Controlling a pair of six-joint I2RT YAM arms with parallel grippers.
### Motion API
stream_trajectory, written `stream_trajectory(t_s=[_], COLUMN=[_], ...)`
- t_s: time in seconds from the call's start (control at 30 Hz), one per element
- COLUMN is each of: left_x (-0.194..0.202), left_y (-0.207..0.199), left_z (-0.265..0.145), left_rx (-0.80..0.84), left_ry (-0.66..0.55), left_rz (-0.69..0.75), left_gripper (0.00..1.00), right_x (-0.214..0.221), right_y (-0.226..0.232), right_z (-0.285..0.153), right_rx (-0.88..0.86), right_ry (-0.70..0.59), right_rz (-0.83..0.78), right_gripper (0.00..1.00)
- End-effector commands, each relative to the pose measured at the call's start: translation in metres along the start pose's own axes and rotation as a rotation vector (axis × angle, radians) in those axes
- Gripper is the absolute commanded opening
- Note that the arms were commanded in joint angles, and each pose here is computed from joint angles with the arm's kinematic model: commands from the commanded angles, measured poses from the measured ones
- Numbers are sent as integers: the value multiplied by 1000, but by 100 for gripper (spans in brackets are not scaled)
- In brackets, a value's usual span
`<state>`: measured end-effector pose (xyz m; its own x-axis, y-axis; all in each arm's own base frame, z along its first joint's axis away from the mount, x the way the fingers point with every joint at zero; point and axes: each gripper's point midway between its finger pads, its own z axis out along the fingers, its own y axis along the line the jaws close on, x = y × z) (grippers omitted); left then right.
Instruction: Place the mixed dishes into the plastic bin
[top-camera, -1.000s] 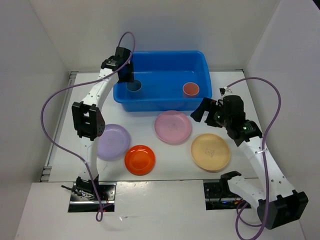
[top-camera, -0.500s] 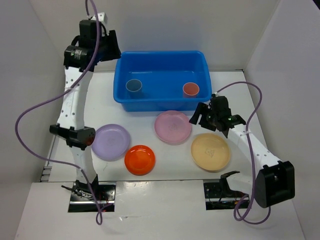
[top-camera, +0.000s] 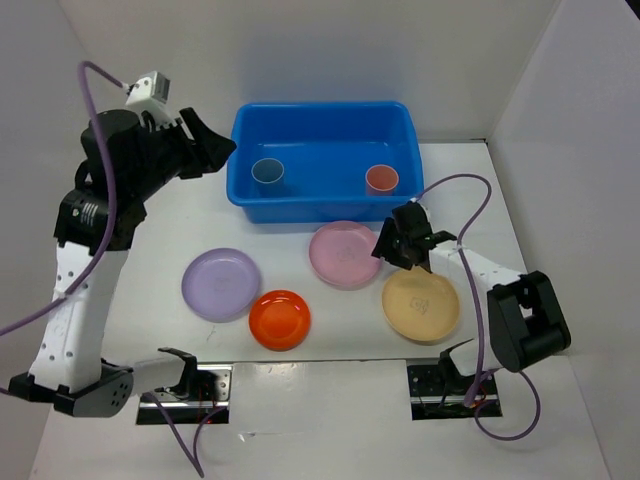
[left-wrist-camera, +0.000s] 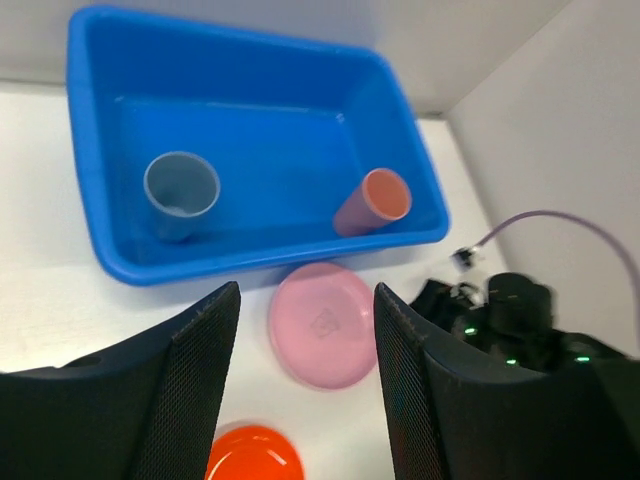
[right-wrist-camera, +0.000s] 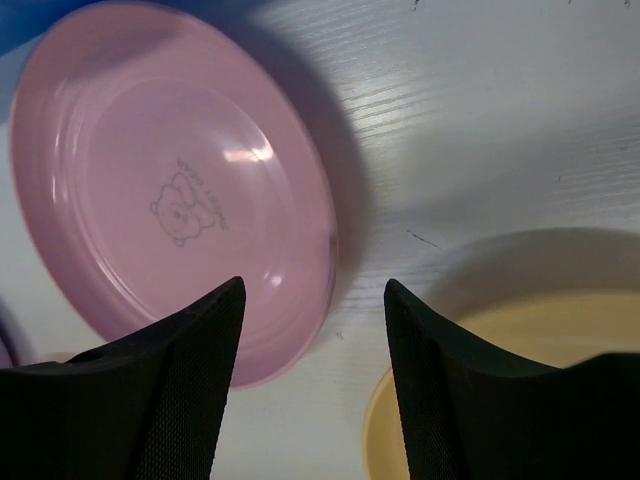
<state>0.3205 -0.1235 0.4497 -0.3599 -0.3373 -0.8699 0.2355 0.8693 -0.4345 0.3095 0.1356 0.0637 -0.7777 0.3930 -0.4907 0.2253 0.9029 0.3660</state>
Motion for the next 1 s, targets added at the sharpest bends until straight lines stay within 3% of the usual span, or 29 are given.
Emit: stream_trajectory(t_s=[0.0, 0.17, 0.4, 0.47, 0.6, 0.63, 0.7, 0.97], left_x=[-31, -27, -26, -26, -29, -29, -29, -29], left_y=[-23, -19, -19, -19, -20, -20, -20, -20], left_z=[-20, -27, -29, -29, -31, -31, -31, -31], left_rx=[103, 92, 92, 92, 96, 96, 96, 96], left_ry=[-133, -131, -132, -133, -141, -141, -141, -141], left_rz=[-26, -28, -28, -19, -17, -17, -17, -17], left_gripper=[63, 63, 63, 63, 65, 66, 66, 66], right_x=[-9, -5, 8, 11, 12, 13, 15, 31], right_y=[2, 5, 4, 0, 2, -2, 1, 12], right_z=[11, 22, 37, 40, 40, 40, 38, -19], right_rx=[22, 24, 45, 57, 58, 72, 80, 63], right_ry=[-81, -93, -93, -94, -98, -97, -82, -31], right_rz=[46, 80, 122, 130, 135, 134, 124, 24], right_gripper=[63, 62, 42, 40, 23, 13, 1, 1])
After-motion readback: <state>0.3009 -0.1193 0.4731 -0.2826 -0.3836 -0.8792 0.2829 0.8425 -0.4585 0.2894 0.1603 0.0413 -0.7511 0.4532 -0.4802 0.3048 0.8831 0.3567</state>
